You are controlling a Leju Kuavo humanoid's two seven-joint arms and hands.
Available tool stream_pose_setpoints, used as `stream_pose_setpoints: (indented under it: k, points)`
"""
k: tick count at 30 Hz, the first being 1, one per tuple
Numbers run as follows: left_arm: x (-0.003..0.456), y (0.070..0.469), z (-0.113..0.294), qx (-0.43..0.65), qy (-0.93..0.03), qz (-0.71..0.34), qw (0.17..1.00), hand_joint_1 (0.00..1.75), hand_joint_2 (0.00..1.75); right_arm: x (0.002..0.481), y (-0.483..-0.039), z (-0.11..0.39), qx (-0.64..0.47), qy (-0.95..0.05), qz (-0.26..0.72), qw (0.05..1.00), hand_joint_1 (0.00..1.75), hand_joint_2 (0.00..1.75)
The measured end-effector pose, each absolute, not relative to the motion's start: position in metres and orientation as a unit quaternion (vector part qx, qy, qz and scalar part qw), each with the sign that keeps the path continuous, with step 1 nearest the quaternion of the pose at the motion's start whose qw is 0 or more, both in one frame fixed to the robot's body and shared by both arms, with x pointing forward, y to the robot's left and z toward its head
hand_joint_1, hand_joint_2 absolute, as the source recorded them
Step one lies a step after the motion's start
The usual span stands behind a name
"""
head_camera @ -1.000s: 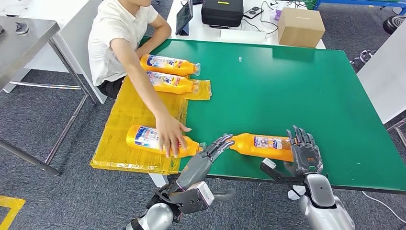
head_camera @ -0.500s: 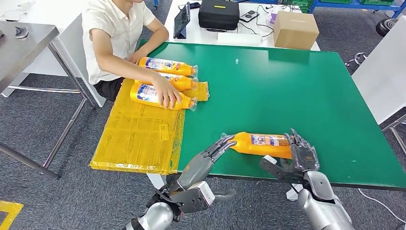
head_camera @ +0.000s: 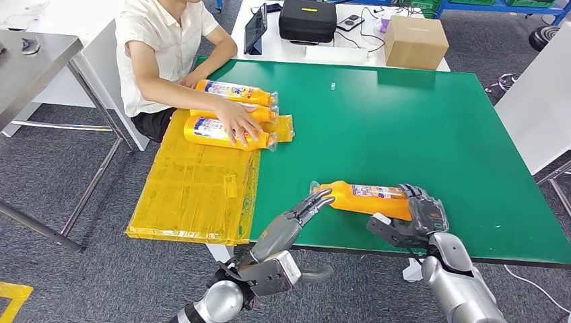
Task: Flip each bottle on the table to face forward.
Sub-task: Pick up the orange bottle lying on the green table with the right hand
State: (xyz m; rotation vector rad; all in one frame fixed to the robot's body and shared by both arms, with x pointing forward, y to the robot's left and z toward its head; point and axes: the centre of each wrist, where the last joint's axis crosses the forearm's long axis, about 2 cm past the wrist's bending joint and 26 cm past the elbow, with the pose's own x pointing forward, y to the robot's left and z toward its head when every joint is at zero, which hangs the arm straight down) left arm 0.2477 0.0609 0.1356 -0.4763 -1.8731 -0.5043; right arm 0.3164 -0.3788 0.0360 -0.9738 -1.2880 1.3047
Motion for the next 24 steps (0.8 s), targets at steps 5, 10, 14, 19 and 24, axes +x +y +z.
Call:
stream_pose_setpoints:
  k: [5,10,14,19,24]
  points:
    - [0.249,0.061,0.136,-0.201,-0.789,-0.212,0.541,0.00,1.75,0.317,-0.378,0.036,-0.403,-0.537,0.543,0.505,1.75,1.75]
    - [0.250,0.059,0.138,-0.206,-0.800,-0.192,0.530,0.00,1.75,0.315,-0.375,0.034,-0.401,-0.557,0.533,0.494,1.75,1.75]
    - [0.246,0.057,0.136,-0.213,-0.818,-0.142,0.515,0.00,1.75,0.307,-0.366,0.026,-0.365,-0.617,0.467,0.518,1.75,1.75]
    - [0.221,0.061,0.110,-0.278,-0.785,-0.058,0.551,0.00,1.75,0.290,-0.346,0.019,-0.354,-0.672,0.342,0.553,1.75,1.75]
    - [0.203,0.075,0.087,-0.290,-0.760,-0.008,0.582,0.00,1.75,0.274,-0.338,0.021,-0.360,-0.692,0.279,0.560,1.75,1.75]
